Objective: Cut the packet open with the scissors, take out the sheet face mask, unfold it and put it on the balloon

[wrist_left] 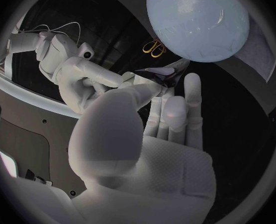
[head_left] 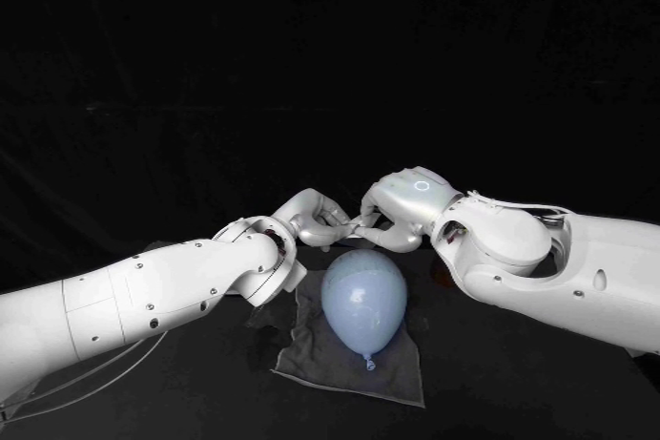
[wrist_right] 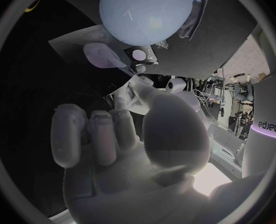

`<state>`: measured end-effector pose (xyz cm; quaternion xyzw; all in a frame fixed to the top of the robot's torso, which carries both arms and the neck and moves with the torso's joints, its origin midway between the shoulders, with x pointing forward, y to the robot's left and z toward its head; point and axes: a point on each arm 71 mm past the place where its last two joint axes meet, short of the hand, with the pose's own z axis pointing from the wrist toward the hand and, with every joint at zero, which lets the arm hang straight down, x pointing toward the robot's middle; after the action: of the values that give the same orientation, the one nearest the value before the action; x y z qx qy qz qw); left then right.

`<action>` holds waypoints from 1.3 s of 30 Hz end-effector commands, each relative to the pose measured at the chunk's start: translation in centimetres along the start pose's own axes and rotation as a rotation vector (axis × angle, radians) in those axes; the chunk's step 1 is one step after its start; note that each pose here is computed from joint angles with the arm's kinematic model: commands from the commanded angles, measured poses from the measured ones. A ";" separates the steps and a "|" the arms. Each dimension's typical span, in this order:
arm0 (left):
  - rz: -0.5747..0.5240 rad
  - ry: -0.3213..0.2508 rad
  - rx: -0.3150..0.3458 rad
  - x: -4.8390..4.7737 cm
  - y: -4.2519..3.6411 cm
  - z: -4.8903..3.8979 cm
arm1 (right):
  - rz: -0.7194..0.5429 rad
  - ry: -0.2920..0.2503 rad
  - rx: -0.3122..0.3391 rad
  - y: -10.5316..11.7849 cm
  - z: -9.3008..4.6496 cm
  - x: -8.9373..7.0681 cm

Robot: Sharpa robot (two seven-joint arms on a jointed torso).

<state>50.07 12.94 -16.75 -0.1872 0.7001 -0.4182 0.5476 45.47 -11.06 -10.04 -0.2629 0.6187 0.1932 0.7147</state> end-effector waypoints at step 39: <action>-0.023 0.032 0.024 1.16 -1.53 -0.43 | -0.026 0.136 0.172 -1.2 0.2 2.4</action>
<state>49.06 11.59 -16.53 -0.1813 0.7060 -0.4292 0.5334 46.58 -11.65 -11.93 -0.2170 0.6659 0.1357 0.7008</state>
